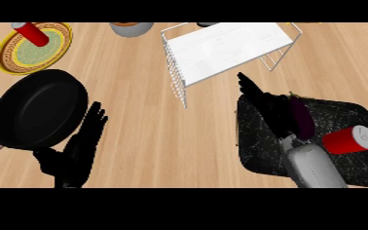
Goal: Pick the eggplant from the tray and place it in the tiered shelf
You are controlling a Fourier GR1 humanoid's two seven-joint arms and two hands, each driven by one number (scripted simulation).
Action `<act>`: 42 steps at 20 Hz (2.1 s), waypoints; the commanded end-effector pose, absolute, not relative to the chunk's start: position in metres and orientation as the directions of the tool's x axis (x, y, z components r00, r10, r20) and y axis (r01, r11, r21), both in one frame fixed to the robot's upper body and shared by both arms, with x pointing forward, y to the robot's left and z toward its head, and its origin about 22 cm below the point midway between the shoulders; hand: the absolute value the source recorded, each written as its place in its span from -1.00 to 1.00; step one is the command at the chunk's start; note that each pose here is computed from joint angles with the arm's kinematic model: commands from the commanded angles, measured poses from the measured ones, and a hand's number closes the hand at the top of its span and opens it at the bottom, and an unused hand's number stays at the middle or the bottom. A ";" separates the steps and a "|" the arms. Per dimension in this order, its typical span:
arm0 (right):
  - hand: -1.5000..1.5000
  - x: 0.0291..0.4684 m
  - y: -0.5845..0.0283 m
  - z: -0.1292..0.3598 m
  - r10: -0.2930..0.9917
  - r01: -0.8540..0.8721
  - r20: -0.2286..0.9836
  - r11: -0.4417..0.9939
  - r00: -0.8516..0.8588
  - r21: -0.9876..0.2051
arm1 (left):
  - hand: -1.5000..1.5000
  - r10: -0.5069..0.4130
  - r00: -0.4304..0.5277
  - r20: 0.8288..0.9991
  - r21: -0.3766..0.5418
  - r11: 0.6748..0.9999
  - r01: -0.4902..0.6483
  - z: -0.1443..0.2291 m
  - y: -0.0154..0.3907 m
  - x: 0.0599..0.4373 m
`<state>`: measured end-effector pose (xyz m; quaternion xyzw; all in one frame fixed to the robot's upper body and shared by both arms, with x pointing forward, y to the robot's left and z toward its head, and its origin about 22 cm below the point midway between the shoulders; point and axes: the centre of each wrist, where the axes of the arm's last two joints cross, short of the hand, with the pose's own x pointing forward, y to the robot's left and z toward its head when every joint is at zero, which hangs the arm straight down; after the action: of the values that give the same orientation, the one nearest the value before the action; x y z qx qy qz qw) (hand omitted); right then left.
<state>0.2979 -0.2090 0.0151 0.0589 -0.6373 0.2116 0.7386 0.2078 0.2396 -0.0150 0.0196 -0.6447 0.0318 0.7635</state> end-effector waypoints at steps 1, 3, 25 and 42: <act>-1.00 0.294 -0.243 0.016 0.333 -0.229 0.929 0.928 0.161 -0.293 | 0.00 -0.045 0.184 0.982 0.056 0.997 -0.053 -0.022 0.254 0.209; -1.00 0.301 -0.304 0.040 0.433 0.049 0.871 0.889 0.232 -0.455 | 0.00 -0.125 0.202 0.971 0.136 0.990 -0.043 -0.024 0.266 0.204; -1.00 0.277 -0.348 0.141 0.467 0.157 0.660 0.735 0.588 -0.660 | 0.00 -0.283 0.208 0.936 0.254 0.955 0.155 -0.021 0.270 0.236; -1.00 0.363 -0.258 0.115 0.631 -0.318 -0.045 0.327 0.775 -0.890 | 0.00 -0.278 0.209 0.937 0.244 0.954 0.177 -0.023 0.260 0.253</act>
<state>0.3367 -0.2893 0.1153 -0.4936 -0.2388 0.2965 0.7820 0.2445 0.2559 -0.0285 0.0390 -0.6126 -0.1478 0.7755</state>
